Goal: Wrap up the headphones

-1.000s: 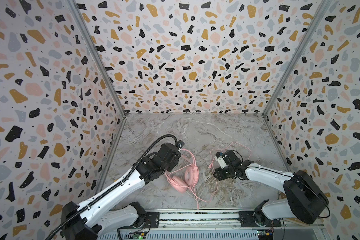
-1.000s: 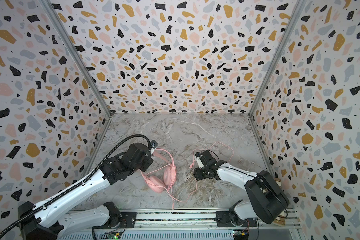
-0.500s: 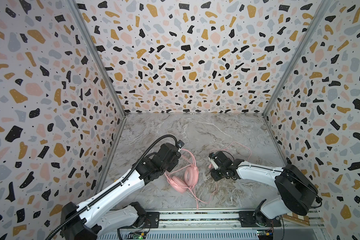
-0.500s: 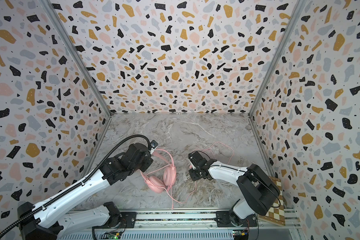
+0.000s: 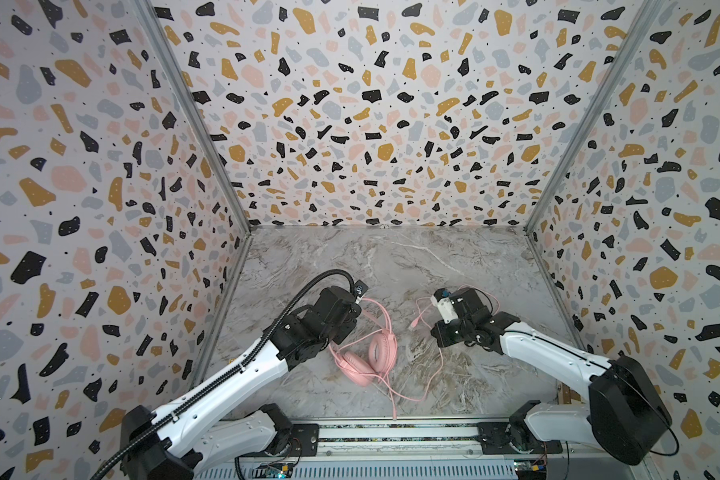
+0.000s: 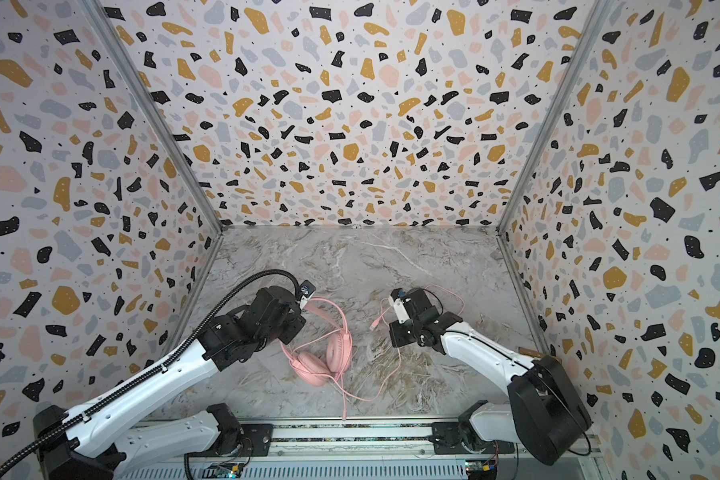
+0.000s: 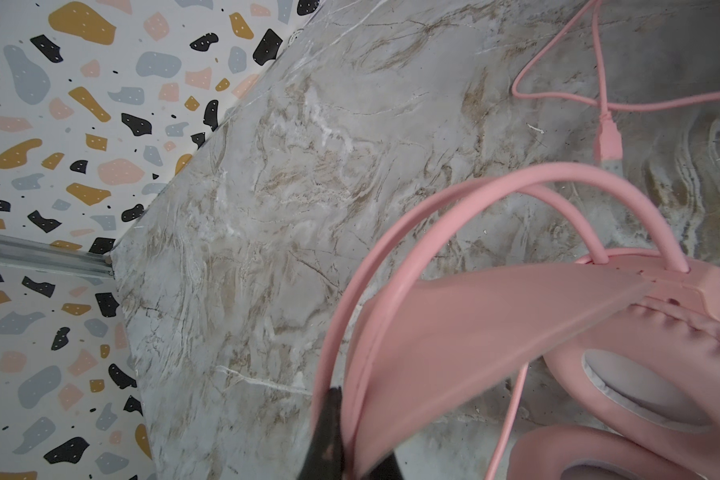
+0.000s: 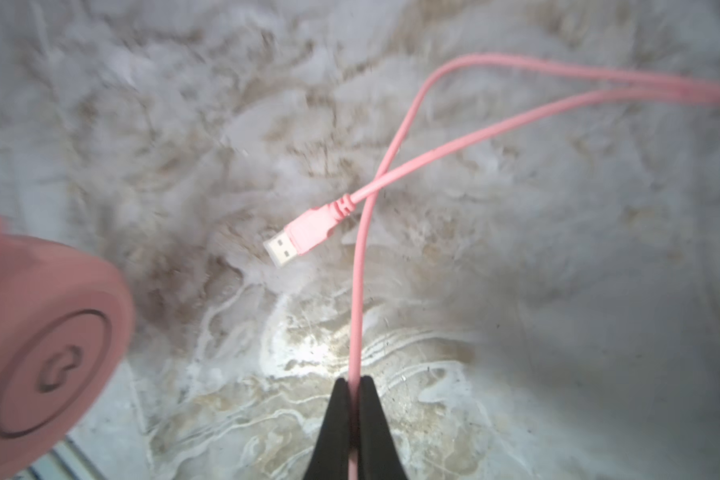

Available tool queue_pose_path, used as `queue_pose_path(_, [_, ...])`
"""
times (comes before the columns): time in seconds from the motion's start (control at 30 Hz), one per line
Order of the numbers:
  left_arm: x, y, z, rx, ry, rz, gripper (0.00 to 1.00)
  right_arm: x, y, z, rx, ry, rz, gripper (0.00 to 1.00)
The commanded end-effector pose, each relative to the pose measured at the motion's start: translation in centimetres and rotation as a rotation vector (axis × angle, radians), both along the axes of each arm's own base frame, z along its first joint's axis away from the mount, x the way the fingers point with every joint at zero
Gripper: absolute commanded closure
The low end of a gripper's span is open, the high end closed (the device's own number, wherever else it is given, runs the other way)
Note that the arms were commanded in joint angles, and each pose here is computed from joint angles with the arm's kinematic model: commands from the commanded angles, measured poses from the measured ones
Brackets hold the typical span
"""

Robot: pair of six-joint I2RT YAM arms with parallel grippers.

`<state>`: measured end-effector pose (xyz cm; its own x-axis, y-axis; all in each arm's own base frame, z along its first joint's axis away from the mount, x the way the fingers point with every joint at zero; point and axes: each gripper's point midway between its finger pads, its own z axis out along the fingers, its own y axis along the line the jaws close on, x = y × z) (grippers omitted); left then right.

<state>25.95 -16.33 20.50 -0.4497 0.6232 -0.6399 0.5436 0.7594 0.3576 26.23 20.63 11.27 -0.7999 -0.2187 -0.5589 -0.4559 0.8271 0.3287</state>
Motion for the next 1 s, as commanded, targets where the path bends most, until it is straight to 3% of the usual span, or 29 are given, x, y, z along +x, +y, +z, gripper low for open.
queue_pose_path(0.0, [0.4, -1.2, 1.9, -0.098, -0.042, -0.017, 1.0, 1.5, -0.1, 7.3, 0.13, -0.126, 0.026, 1.0])
queue_pose_path(0.2, [-0.2, -2.6, 0.7, -0.118, 0.018, -0.082, 1.0, 4.9, -2.5, 15.7, 0.233, -0.302, -0.046, 1.0])
queue_pose_path(0.37, [-1.3, -3.8, 0.4, -0.171, 0.062, -0.152, 1.0, 8.4, -4.0, 17.3, 0.266, -0.361, -0.107, 1.0])
queue_pose_path(0.57, [-2.7, -5.0, 1.9, -0.277, 0.07, -0.221, 1.0, 11.0, -5.4, 16.1, 0.272, -0.366, -0.161, 1.0])
queue_pose_path(0.97, [-4.7, -8.8, 12.2, -0.703, -0.027, -0.386, 1.0, 9.6, -6.0, 10.6, 0.297, -0.285, -0.183, 1.0])
